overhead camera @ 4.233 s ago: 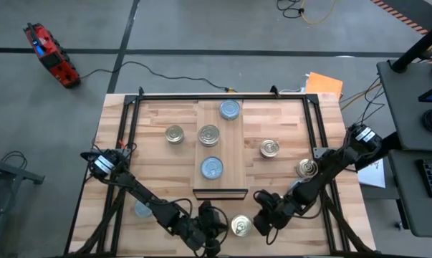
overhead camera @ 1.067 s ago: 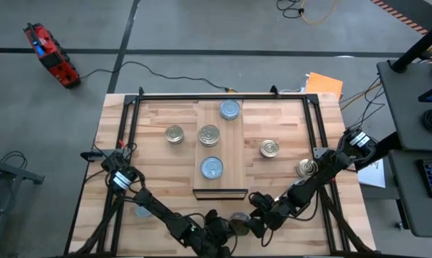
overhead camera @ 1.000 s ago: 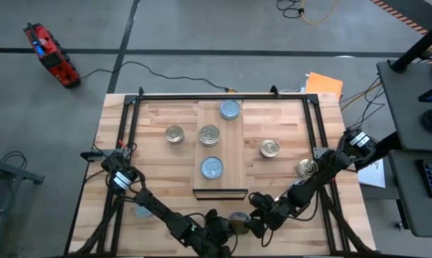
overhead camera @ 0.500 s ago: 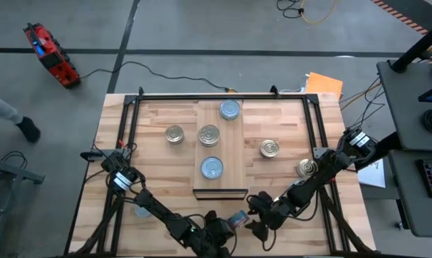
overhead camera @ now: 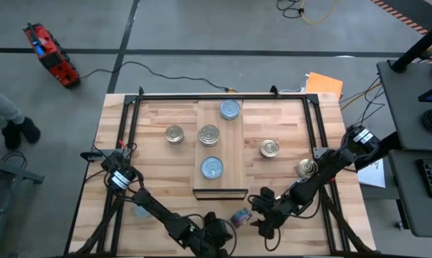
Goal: Stack canned seafood by type on shelf
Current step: Stack the blue and pink tuna can on top of the blue and pink tuna can on the shelf
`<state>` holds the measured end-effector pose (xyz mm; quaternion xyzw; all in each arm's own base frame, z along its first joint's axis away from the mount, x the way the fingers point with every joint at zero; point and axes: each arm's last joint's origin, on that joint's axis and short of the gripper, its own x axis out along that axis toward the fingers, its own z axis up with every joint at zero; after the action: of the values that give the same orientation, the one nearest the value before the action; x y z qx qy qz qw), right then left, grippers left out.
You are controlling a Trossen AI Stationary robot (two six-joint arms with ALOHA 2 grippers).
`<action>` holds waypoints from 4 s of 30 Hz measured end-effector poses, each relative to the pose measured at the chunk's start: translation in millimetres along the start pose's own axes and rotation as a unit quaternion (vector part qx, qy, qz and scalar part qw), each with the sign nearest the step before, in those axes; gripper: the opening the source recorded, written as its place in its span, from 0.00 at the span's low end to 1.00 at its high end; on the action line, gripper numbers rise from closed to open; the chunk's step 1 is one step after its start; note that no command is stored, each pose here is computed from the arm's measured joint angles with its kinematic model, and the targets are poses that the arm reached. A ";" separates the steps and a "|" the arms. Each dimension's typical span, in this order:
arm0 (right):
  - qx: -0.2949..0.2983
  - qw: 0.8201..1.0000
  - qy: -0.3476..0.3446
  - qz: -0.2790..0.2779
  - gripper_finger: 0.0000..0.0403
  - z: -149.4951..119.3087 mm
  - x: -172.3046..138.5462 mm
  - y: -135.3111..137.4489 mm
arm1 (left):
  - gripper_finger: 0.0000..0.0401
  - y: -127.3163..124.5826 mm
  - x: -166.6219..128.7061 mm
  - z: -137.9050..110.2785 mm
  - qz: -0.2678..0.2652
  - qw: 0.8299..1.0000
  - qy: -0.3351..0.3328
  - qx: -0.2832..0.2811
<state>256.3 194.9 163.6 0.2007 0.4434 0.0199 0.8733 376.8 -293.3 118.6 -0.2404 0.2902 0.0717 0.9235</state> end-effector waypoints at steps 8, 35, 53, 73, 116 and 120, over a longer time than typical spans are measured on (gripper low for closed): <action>-0.021 1.000 -0.018 0.007 0.68 3.0 0.8 1.9 | 0.04 -2.6 -10.4 10.6 -0.001 1.000 0.013 -0.017; -0.034 0.999 -0.024 0.001 0.68 5.3 1.6 -0.1 | 0.65 -15.2 -33.4 47.4 0.163 0.984 -0.043 0.053; -0.043 0.999 -0.028 -0.003 0.68 5.6 1.6 -0.3 | 0.65 -10.6 -21.5 44.0 0.131 0.988 -0.070 0.051; -0.042 0.999 -0.033 -0.007 0.68 6.1 1.6 -0.5 | 0.65 -6.6 -6.1 38.9 0.129 0.987 -0.076 0.062; -0.063 0.997 -0.039 -0.002 0.57 6.6 1.5 0.8 | 0.45 -0.3 15.0 35.8 0.116 0.987 -0.082 0.078; -0.063 0.997 -0.038 -0.001 0.57 6.6 1.5 0.9 | 0.45 -0.9 14.2 36.9 0.108 0.988 -0.072 0.078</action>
<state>262.4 193.8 166.2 0.1450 0.4078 0.0393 0.9006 407.2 -276.3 137.3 -0.1287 0.2522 0.1656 0.9447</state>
